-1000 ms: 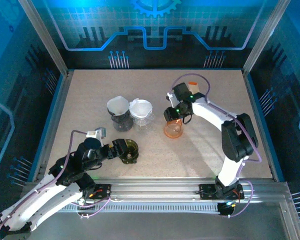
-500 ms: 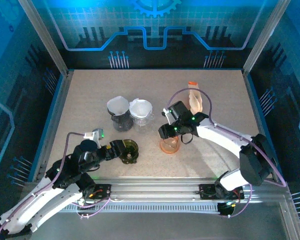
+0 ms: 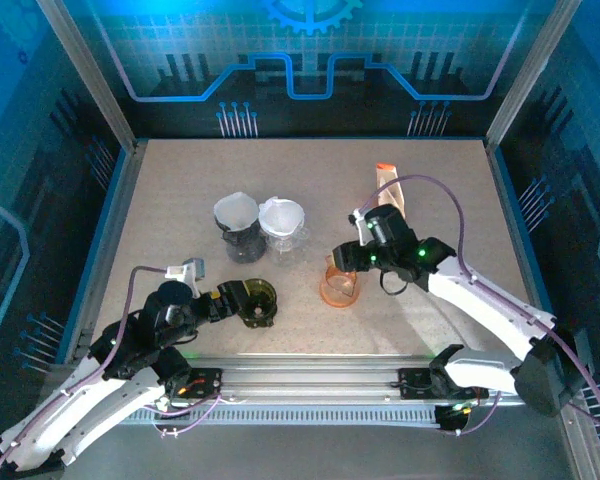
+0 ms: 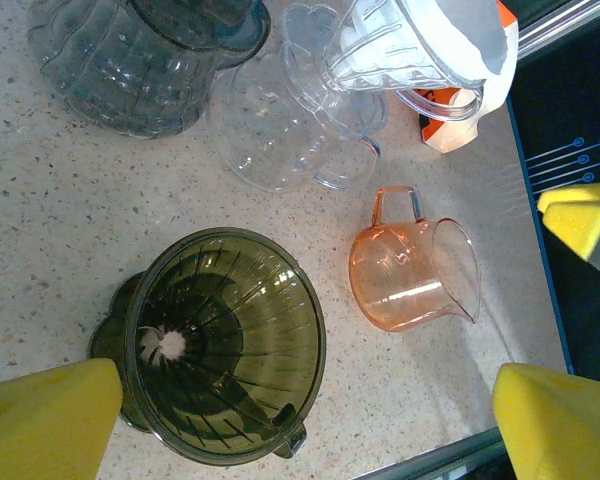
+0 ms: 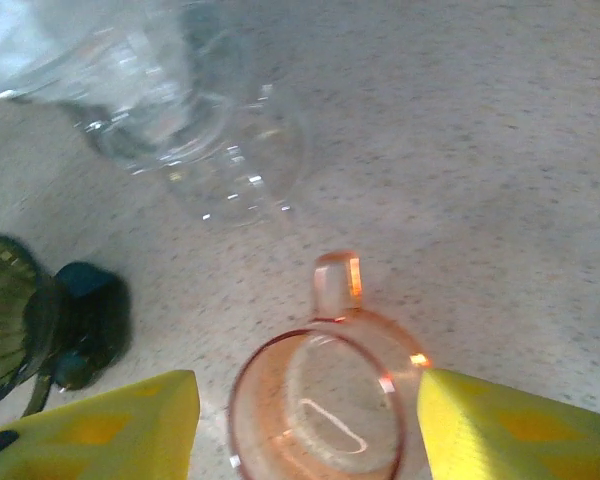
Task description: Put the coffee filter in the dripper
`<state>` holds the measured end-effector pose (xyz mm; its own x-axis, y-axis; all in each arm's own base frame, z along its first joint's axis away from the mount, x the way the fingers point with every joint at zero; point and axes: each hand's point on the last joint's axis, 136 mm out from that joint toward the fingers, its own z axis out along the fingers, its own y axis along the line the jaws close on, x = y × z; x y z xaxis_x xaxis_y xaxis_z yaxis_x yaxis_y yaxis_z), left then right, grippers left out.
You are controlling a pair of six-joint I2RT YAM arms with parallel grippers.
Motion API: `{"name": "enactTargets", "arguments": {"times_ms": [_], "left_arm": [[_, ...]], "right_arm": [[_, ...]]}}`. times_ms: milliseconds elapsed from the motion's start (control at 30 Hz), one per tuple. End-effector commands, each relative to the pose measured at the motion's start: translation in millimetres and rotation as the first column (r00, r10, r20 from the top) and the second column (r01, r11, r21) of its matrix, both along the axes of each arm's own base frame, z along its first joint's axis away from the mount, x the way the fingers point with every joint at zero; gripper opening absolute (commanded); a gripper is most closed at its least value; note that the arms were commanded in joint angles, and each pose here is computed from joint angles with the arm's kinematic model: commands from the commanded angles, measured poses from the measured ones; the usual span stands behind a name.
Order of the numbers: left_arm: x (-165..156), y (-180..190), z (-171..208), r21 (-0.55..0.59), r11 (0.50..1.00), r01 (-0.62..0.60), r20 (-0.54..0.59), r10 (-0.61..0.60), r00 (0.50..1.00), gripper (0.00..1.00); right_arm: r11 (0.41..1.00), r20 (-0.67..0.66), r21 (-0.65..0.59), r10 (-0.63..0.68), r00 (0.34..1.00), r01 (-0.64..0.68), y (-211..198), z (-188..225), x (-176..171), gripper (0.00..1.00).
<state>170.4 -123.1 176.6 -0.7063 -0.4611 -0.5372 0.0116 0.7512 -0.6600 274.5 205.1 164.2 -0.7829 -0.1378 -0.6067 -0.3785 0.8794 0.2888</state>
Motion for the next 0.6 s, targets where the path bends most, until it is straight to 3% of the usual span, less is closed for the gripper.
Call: {"name": "enactTargets", "arguments": {"times_ms": [0, 167, 567], "left_arm": [[-1, 5, -4, 0.018, 1.0, -0.011, -0.001, 0.011, 1.0, 0.97], [-2, 6, -5, 0.02, 1.0, -0.011, 0.0, 0.011, 1.0, 0.97], [-2, 9, -3, 0.023, 0.999, -0.022, 0.007, 0.022, 1.0, 0.97]], "right_arm": [[0.998, -0.092, 0.062, 0.034, 0.995, -0.029, 2, -20, 7, 0.6], [0.993, -0.145, 0.12, 0.023, 0.989, -0.006, 3, -37, 19, 0.6], [0.993, -0.219, 0.108, -0.014, 0.976, 0.039, 13, -80, -17, 0.58]]}}
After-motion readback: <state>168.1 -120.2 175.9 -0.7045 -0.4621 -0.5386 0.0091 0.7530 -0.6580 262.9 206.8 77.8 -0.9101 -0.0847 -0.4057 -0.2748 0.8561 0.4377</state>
